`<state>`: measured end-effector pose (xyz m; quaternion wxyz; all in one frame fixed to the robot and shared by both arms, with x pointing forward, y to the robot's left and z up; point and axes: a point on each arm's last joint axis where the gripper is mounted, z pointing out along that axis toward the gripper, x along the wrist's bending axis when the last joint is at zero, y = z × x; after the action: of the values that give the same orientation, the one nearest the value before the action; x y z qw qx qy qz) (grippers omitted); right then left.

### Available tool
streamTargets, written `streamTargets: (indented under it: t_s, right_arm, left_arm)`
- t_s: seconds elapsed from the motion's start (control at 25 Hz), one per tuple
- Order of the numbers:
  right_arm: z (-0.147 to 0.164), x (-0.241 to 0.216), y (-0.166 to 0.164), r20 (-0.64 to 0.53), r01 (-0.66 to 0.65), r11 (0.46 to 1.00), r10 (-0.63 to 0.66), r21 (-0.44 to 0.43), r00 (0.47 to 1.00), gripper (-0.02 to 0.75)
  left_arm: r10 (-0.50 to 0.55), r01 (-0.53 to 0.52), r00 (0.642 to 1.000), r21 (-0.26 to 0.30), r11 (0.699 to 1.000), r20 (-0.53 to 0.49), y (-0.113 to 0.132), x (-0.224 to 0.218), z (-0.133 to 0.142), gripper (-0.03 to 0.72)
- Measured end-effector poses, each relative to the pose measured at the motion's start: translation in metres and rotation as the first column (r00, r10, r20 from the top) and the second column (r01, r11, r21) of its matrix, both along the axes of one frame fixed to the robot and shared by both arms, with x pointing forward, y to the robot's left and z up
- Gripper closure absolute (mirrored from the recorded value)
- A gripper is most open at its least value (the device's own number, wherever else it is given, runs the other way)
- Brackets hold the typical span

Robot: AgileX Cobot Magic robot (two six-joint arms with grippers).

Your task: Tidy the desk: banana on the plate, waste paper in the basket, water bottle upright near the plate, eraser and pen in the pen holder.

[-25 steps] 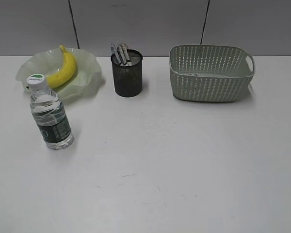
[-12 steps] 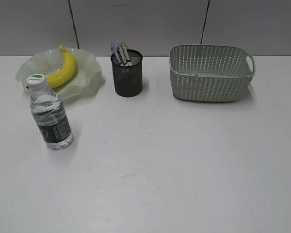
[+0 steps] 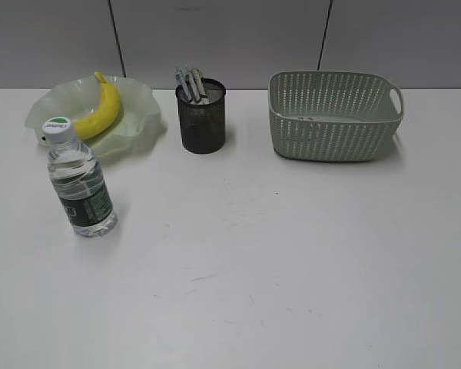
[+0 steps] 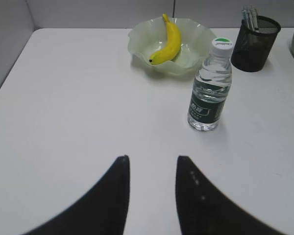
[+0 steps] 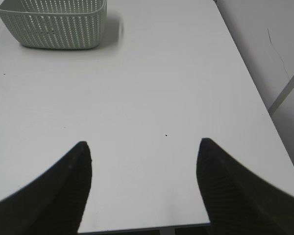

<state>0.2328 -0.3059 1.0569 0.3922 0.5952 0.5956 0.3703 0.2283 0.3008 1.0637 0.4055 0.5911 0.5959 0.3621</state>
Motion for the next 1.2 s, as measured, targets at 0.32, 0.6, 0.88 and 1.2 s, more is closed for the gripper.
streamTargets:
  t_s: [0.32,0.6,0.88,1.2]
  right_arm:
    - [0.0000,0.0000,0.0000,0.000,0.000,1.000,0.000,0.000,1.000,0.207]
    - [0.0000,0.0000,0.0000,0.000,0.000,1.000,0.000,0.000,1.000,0.207]
    - [0.0000,0.0000,0.0000,0.000,0.000,1.000,0.000,0.000,1.000,0.207]
    - [0.0000,0.0000,0.0000,0.000,0.000,1.000,0.000,0.000,1.000,0.207]
  left_arm:
    - [0.002,-0.002,1.000,0.000,1.000,0.000,0.0000,0.0000,0.0000,0.447]
    - [0.002,-0.002,1.000,0.000,1.000,0.000,0.0000,0.0000,0.0000,0.447]
    - [0.002,-0.002,1.000,0.000,1.000,0.000,0.0000,0.0000,0.0000,0.447]
    - [0.002,-0.002,1.000,0.000,1.000,0.000,0.0000,0.0000,0.0000,0.447]
